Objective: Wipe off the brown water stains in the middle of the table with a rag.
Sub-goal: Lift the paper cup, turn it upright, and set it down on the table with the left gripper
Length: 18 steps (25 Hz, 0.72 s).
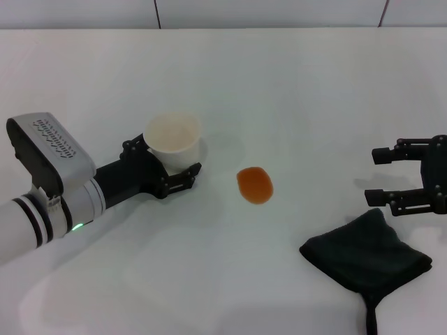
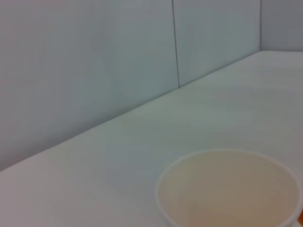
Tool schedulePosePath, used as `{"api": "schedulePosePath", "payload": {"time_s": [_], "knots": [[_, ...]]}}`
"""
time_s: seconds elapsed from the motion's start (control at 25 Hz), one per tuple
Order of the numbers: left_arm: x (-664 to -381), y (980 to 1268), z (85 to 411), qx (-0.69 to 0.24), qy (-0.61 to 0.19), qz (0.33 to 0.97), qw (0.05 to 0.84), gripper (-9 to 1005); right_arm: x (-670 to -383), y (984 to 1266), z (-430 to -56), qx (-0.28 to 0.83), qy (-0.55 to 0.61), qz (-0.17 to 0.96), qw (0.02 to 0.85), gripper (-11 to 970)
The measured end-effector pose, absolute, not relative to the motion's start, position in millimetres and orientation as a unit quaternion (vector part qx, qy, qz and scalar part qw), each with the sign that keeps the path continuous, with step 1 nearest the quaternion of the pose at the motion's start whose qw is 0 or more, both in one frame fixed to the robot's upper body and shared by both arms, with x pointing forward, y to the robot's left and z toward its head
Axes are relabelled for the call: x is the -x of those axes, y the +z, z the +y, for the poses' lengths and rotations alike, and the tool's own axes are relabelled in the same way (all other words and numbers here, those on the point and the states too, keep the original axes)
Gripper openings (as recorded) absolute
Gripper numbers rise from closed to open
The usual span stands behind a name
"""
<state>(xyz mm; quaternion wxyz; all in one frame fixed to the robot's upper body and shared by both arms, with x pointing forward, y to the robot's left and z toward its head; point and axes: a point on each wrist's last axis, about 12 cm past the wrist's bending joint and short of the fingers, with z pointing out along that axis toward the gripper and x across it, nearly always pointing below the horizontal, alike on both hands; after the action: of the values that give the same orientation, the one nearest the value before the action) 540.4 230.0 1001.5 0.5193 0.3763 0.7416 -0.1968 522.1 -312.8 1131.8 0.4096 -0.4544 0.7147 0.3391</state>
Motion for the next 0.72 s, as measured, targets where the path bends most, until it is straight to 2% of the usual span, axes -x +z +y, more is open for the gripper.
{"api": "schedulePosePath", "payload": {"time_s": [0.72], "knots": [[-531.2,998.0,235.8,-0.363,-0.202,0.744,0.523,859,-524.3,1132.8,-312.1,0.455,0.336,0.714,0.412,779]]}}
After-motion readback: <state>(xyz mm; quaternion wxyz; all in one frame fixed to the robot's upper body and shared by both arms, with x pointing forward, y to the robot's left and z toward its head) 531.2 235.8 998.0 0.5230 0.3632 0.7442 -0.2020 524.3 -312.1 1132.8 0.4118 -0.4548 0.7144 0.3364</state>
